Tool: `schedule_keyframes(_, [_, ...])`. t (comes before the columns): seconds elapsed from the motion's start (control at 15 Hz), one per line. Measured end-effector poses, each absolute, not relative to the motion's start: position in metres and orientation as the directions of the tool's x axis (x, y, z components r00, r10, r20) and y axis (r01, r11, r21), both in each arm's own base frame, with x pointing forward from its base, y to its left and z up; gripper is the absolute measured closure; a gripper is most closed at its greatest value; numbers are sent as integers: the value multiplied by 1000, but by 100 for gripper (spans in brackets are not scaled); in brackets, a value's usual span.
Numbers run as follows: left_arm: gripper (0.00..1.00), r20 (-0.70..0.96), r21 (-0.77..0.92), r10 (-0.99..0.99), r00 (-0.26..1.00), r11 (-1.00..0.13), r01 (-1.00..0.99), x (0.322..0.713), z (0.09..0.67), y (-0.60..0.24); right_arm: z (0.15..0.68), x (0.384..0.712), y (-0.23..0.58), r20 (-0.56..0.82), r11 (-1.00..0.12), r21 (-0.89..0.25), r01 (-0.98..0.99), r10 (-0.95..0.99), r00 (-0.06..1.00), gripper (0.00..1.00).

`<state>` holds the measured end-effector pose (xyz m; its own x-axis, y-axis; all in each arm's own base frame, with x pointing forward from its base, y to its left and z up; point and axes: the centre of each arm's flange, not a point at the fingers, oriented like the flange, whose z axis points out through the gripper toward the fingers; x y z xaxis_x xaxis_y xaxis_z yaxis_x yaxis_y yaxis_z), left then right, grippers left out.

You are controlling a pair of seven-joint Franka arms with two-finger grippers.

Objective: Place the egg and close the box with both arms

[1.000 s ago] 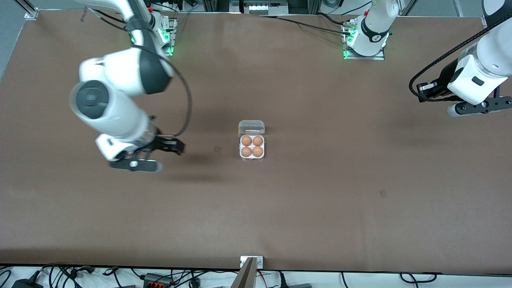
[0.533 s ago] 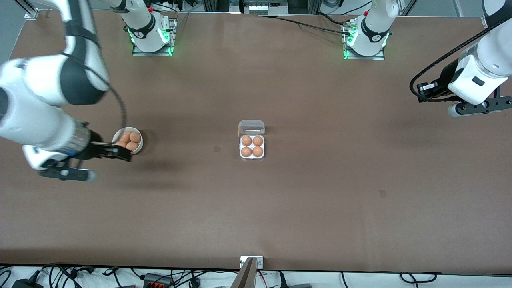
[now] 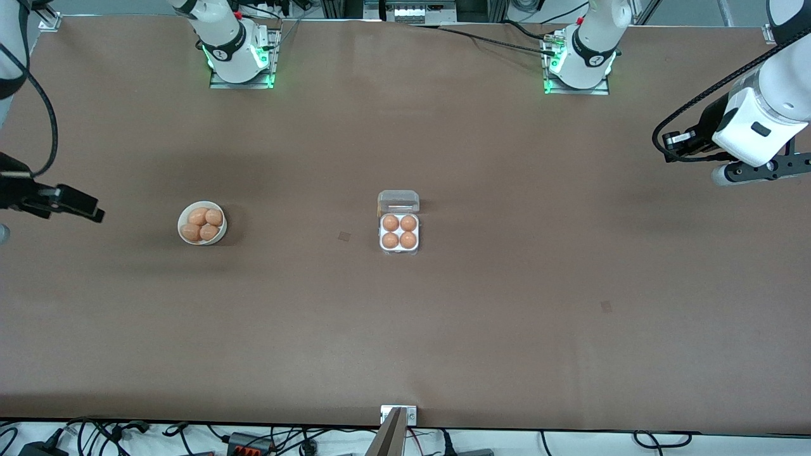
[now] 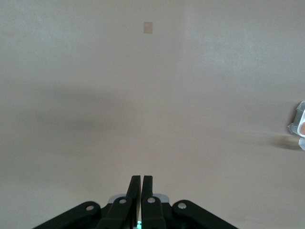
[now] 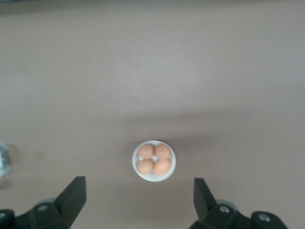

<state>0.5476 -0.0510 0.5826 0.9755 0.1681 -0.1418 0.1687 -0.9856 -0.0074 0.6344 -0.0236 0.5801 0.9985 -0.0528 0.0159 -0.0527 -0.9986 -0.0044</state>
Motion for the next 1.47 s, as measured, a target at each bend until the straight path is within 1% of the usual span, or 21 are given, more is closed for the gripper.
schedule_keyframes(0.2, [93,-142,-7,168,976,-986,169,548,583,-51,583,620,-23,-13,-1000,7,-28,-28,1000,0])
schedule_keyframes(0.67, [93,-142,-7,168,975,-986,169,548,583,-51,559,579,-22,-26,-1000,2,-19,-19,999,0])
schedule_keyframes(0.87, [93,-142,-7,164,976,-986,164,547,582,-53,559,573,-19,-24,-1000,2,-12,-12,1000,0])
schedule_keyframes(0.93, [96,-144,-6,151,978,-988,151,547,582,-58,560,573,-18,-20,-1000,2,-12,-12,1000,0])
schedule_keyframes(1.0, [96,-147,-4,130,981,-991,130,547,580,-69,560,573,-18,-15,-1000,2,-12,-12,1000,0])
schedule_keyframes(1.07, [99,-149,-1,104,983,-994,105,548,576,-84,561,574,-18,-10,-1000,2,-11,-11,1000,0])
schedule_keyframes(1.47, [99,-149,48,-80,986,-996,-74,570,535,-207,572,573,-17,14,-1000,2,-10,-9,1000,0])
